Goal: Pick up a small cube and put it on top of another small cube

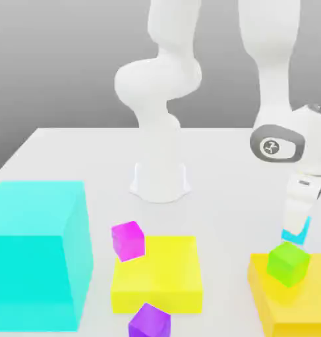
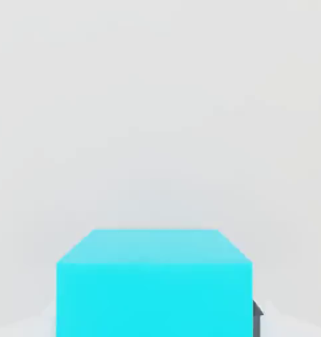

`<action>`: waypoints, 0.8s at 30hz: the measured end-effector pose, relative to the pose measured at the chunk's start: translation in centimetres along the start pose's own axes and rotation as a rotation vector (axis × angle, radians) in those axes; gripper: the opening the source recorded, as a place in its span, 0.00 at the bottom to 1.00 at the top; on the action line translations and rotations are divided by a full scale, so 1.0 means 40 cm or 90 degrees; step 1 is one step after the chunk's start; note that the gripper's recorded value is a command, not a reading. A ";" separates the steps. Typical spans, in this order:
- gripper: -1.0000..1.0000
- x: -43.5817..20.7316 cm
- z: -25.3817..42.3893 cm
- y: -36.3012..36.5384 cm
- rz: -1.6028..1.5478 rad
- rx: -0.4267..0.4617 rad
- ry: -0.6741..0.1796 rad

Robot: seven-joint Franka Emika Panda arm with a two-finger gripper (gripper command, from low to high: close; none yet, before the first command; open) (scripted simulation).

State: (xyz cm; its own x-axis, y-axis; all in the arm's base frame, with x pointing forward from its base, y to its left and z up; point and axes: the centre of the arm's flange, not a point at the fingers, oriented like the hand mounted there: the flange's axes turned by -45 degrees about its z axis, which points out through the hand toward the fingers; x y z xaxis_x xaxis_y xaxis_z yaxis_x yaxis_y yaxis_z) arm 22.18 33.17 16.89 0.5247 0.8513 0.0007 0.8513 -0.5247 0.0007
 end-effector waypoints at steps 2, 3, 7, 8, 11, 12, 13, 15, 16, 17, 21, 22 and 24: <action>0.00 -0.002 -0.049 0.001 0.000 0.000 0.000; 0.00 0.003 -0.070 0.015 0.000 0.000 0.000; 0.00 0.042 -0.141 0.154 0.014 0.001 -0.001; 0.00 0.049 -0.160 0.189 0.015 0.002 0.000; 0.00 0.062 -0.219 0.294 0.016 0.003 0.000; 0.00 0.064 -0.240 0.329 0.015 0.003 0.000; 0.00 0.064 -0.261 0.364 0.015 0.003 0.000; 0.00 0.057 -0.305 0.437 0.016 0.003 0.000; 0.00 0.049 -0.326 0.476 0.019 0.003 0.000; 0.00 0.041 -0.350 0.514 0.020 0.002 0.000; 0.00 0.041 -0.252 0.538 0.012 0.002 0.000; 1.00 0.042 -0.226 0.534 0.009 0.001 -0.001; 1.00 0.042 -0.226 0.534 0.009 0.001 -0.001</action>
State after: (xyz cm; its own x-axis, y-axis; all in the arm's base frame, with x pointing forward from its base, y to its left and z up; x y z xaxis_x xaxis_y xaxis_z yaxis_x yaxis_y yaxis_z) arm 41.26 23.40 25.93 0.5367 0.8438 -0.0003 0.8438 -0.5367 -0.0016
